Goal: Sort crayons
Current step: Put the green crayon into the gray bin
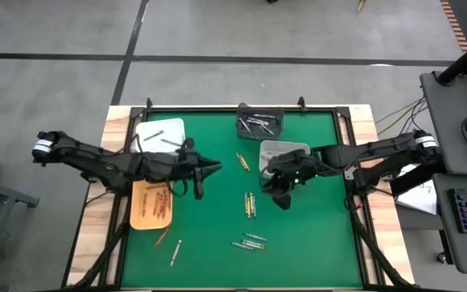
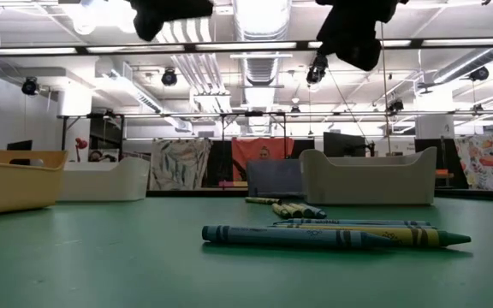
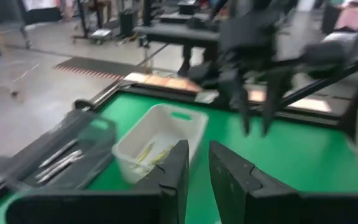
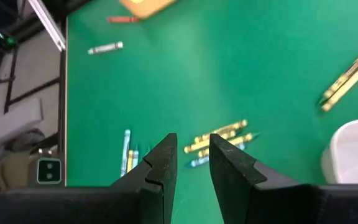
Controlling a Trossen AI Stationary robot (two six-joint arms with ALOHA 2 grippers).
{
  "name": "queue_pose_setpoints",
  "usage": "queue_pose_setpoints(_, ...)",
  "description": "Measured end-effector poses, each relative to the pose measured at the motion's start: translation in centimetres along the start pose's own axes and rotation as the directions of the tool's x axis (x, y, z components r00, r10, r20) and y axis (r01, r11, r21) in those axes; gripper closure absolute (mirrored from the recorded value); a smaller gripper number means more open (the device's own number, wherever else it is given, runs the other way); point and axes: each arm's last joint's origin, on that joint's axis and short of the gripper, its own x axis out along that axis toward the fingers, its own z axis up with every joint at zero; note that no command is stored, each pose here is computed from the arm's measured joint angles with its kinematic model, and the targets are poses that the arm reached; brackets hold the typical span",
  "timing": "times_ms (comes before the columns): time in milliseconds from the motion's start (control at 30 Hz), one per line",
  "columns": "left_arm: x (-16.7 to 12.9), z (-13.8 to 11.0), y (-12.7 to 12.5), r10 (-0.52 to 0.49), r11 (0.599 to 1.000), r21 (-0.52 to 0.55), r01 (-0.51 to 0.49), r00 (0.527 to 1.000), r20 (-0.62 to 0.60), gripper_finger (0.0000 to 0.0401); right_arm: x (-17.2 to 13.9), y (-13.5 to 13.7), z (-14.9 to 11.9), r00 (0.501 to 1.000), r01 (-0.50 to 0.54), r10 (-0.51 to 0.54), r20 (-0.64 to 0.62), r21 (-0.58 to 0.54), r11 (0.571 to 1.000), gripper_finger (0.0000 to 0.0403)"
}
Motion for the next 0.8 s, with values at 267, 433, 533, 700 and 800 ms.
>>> queue_pose_setpoints(267,-0.5,-0.6,-3.9,-0.073,0.997,0.022,0.072,0.995,0.062,0.0356,3.3,-0.1,-0.8,0.995,0.047,-0.046,-0.085,0.008,0.999,0.0321)
queue_pose_setpoints(433,-0.4,-1.3,-5.2,-0.106,0.994,0.026,0.105,0.993,0.046,0.0356,5.2,-0.4,-1.1,0.991,0.066,-0.065,-0.116,0.001,0.998,0.0321)
queue_pose_setpoints(533,-0.2,-1.8,-5.9,-0.124,0.992,0.017,0.124,0.992,0.038,0.0356,6.4,-0.6,-1.4,0.988,0.073,-0.073,-0.133,-0.009,0.997,0.0321)
queue_pose_setpoints(700,0.0,-2.4,-7.2,-0.16,0.987,0.008,0.16,0.986,0.051,0.0356,8.1,-0.2,-1.7,0.98,0.081,-0.087,-0.179,-0.042,0.996,0.0321)
queue_pose_setpoints(800,0.0,-2.6,-8.0,-0.184,0.983,-0.001,0.185,0.98,0.072,0.0356,9.1,0.7,-1.4,0.976,0.069,-0.086,-0.199,-0.092,0.993,0.0321)
